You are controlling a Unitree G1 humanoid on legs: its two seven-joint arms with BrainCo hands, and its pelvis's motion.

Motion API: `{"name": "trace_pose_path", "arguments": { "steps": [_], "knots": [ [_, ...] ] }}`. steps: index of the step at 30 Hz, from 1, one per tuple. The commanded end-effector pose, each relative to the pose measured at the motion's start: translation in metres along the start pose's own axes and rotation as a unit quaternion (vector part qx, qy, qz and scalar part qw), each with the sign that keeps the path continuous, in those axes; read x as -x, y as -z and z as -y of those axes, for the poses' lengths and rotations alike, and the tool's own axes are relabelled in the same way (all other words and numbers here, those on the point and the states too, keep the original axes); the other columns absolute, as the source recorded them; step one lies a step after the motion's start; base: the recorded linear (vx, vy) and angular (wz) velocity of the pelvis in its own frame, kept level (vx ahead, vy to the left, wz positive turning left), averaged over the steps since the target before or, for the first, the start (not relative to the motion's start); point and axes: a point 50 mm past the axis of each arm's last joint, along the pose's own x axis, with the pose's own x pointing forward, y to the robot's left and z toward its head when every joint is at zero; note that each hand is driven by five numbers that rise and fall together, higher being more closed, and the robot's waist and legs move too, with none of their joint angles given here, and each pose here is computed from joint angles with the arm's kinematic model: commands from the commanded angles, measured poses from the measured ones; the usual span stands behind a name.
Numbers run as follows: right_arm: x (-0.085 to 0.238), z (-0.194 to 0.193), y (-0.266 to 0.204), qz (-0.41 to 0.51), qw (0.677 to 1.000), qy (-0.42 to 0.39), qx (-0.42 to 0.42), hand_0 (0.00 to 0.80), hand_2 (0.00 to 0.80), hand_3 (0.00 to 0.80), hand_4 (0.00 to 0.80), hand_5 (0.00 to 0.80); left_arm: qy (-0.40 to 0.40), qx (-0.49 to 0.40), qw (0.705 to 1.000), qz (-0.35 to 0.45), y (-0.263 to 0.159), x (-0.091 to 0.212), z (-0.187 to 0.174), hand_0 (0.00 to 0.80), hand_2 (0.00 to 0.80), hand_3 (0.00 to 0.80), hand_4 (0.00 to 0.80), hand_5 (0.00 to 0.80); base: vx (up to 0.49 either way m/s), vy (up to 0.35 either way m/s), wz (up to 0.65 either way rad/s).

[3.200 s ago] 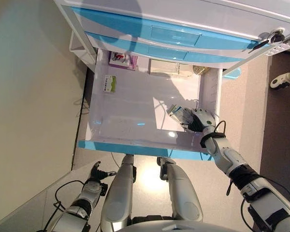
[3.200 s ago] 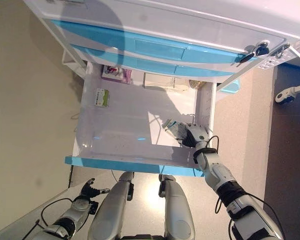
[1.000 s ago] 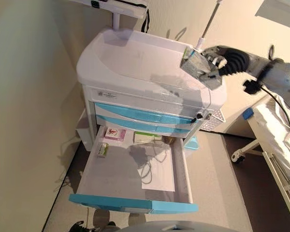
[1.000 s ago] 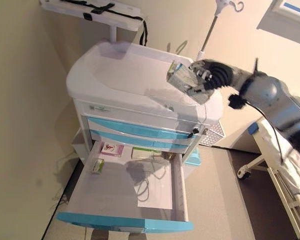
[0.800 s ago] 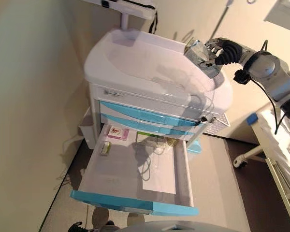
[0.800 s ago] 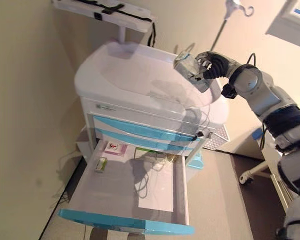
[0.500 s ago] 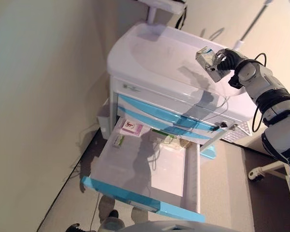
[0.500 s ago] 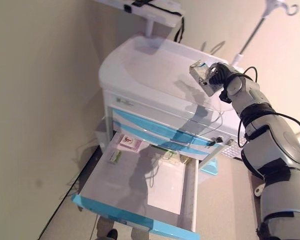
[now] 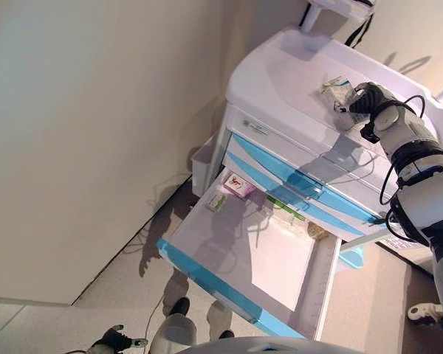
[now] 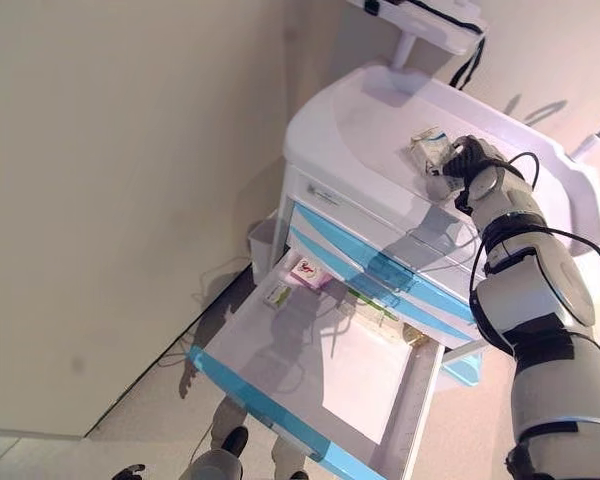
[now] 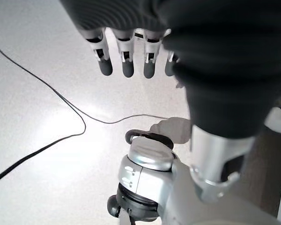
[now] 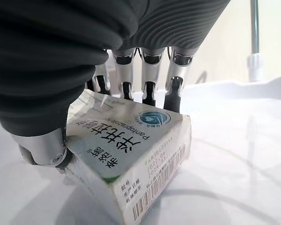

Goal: Open the drawer and pick up the medicine

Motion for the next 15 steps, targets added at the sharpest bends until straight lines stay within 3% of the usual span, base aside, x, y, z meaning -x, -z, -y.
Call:
{"name": "trace_pose_path", "arguments": {
  "steps": [1, 2, 15],
  "knots": [
    [0.001, 0.019, 0.018, -0.021, 0.999, 0.038, 0.014, 0.100, 0.100, 0.100, 0.100, 0.100, -0.008, -0.021, 1.000, 0.006, -0.005, -0.001, -0.004, 0.000, 0.000, 0.000, 0.000, 0.000, 0.004, 0.015, 0.07],
    [0.002, 0.020, 0.020, -0.025, 0.999, 0.040, 0.014, 0.000, 0.000, 0.000, 0.000, 0.000, -0.007, -0.022, 1.000, 0.007, -0.006, -0.001, -0.004, 0.000, 0.000, 0.000, 0.000, 0.000, 0.003, 0.014, 0.06],
    [0.001, 0.026, 0.008, -0.001, 0.998, 0.060, 0.006, 0.000, 0.000, 0.000, 0.000, 0.000, 0.000, -0.024, 1.000, 0.017, -0.012, -0.001, 0.005, 0.000, 0.000, 0.000, 0.000, 0.000, 0.001, 0.003, 0.03]
  ]
}}
